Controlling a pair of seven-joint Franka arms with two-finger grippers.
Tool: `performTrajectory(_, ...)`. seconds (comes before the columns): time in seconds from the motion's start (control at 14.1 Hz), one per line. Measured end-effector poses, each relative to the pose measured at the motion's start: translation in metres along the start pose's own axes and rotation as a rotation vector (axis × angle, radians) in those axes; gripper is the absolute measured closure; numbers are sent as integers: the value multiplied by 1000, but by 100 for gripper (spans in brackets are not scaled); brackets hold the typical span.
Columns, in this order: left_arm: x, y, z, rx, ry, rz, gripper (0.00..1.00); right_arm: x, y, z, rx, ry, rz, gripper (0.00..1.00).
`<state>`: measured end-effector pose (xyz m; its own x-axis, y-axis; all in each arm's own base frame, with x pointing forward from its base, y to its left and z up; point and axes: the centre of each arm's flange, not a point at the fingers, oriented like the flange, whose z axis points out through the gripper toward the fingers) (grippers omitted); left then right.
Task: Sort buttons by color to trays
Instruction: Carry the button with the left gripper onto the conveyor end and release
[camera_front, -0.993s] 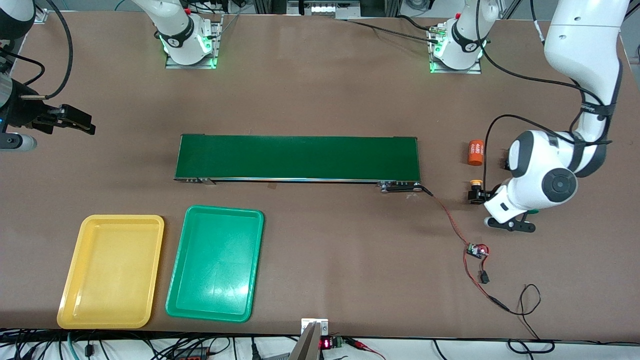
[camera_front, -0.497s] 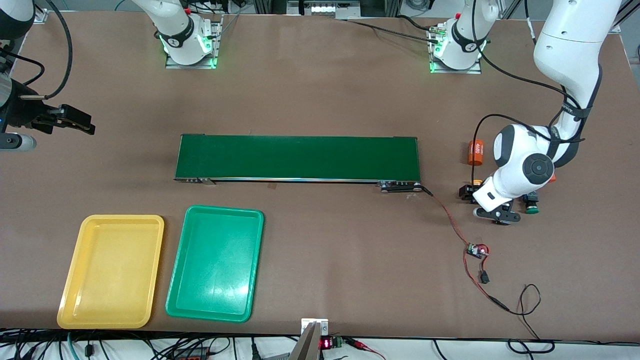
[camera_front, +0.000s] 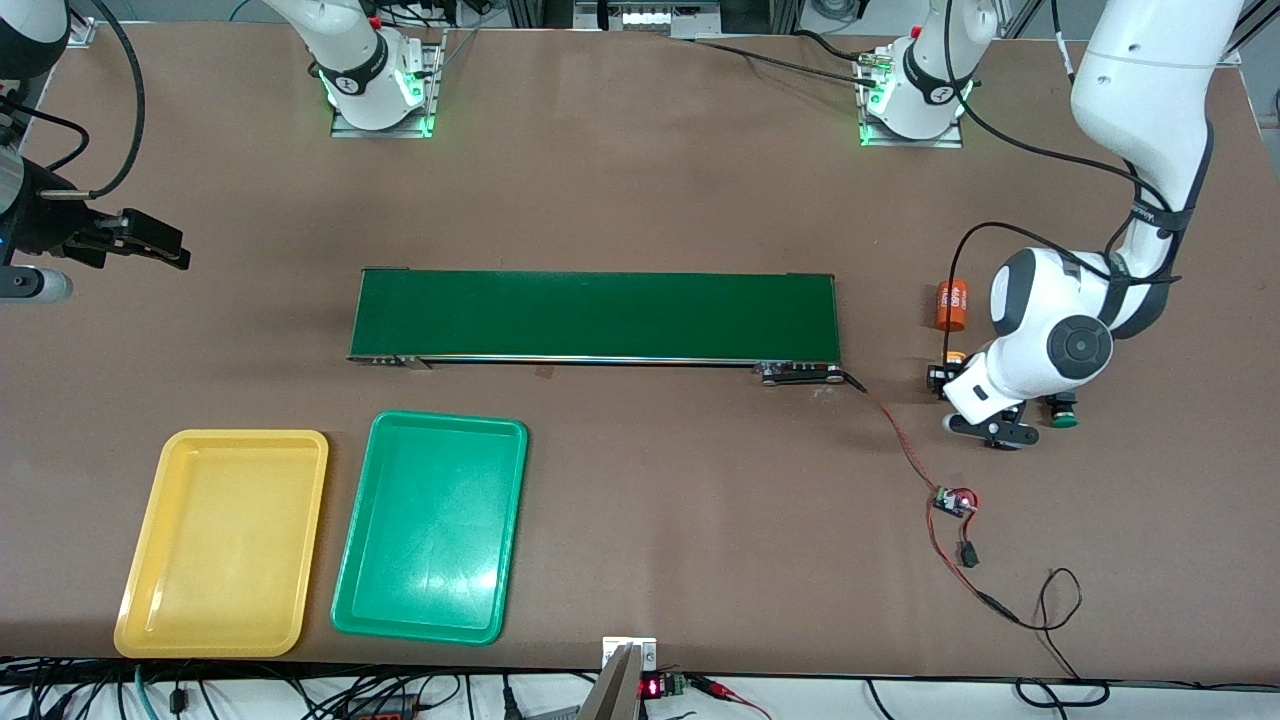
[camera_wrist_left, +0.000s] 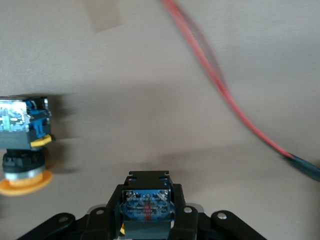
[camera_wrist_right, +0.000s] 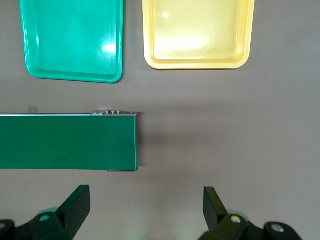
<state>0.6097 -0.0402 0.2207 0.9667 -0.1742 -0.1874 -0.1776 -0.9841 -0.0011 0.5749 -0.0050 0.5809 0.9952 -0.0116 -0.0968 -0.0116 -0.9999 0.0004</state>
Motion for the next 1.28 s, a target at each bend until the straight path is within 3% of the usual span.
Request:
performTrajectory(0.14,9,44,-54,-10,-55,71,59,0,0,1,0,-1,0,0)
performTrajectory(0.35,7,131,-95,-30,-65,145,59,1,0,2,0,-3,0,0)
performTrajectory(0.71,-11,239,-57,-50,-65,52,59,1,-1,2,0,-3,-2,0)
performTrajectory(0.99,-22,265,-19,-65,-38,13,59,1,-1,2,-1,-4,-2,0)
performTrajectory(1.14,-20,263,-23,-67,-29,4,44,1,-1,2,-3,-5,-2,0)
performTrajectory(1.28,-17,260,-37,-64,-25,-11,24,2,-1,4,-3,-8,-2,0)
